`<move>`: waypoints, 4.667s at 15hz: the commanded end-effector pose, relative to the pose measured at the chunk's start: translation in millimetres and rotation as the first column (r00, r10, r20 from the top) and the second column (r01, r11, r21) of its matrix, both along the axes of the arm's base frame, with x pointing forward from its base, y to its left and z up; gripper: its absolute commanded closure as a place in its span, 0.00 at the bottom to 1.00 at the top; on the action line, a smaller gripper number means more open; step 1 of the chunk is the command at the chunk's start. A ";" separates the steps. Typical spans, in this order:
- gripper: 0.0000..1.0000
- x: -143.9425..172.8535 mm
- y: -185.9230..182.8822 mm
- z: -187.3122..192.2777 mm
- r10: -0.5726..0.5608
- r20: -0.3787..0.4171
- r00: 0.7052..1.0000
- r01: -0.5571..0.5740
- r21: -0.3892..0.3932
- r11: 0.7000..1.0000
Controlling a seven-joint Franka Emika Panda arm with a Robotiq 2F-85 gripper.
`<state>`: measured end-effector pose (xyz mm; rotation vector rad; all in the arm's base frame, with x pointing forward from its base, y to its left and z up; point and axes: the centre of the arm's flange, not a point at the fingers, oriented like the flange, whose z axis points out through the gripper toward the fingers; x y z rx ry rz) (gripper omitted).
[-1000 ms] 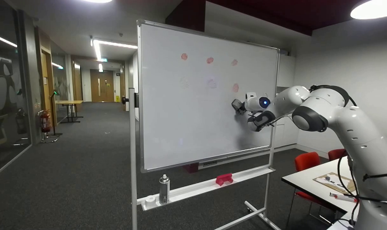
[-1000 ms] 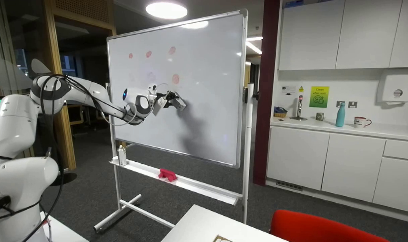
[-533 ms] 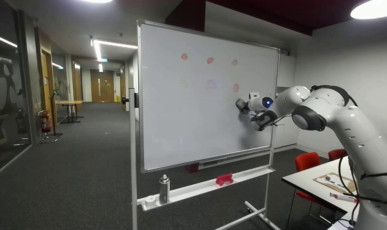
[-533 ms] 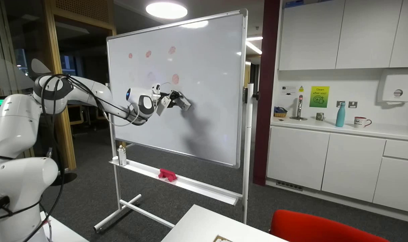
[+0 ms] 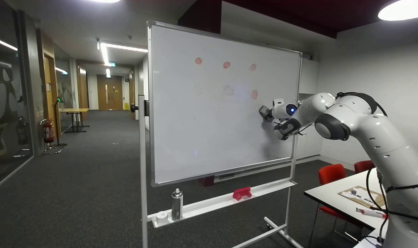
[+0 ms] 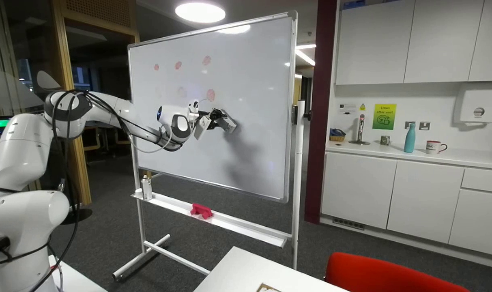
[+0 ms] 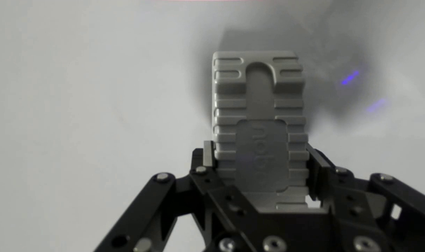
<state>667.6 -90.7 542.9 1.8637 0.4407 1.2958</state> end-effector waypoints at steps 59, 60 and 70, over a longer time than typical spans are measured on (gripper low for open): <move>0.65 -5.1 46.9 0.5 0.152 -0.084 0.985 -0.169 -0.249 0.954; 0.65 -5.9 53.0 -1.4 0.159 -0.086 0.983 -0.176 -0.247 0.953; 0.65 -13.6 123.1 -28.4 0.246 -0.134 0.960 -0.271 -0.230 0.935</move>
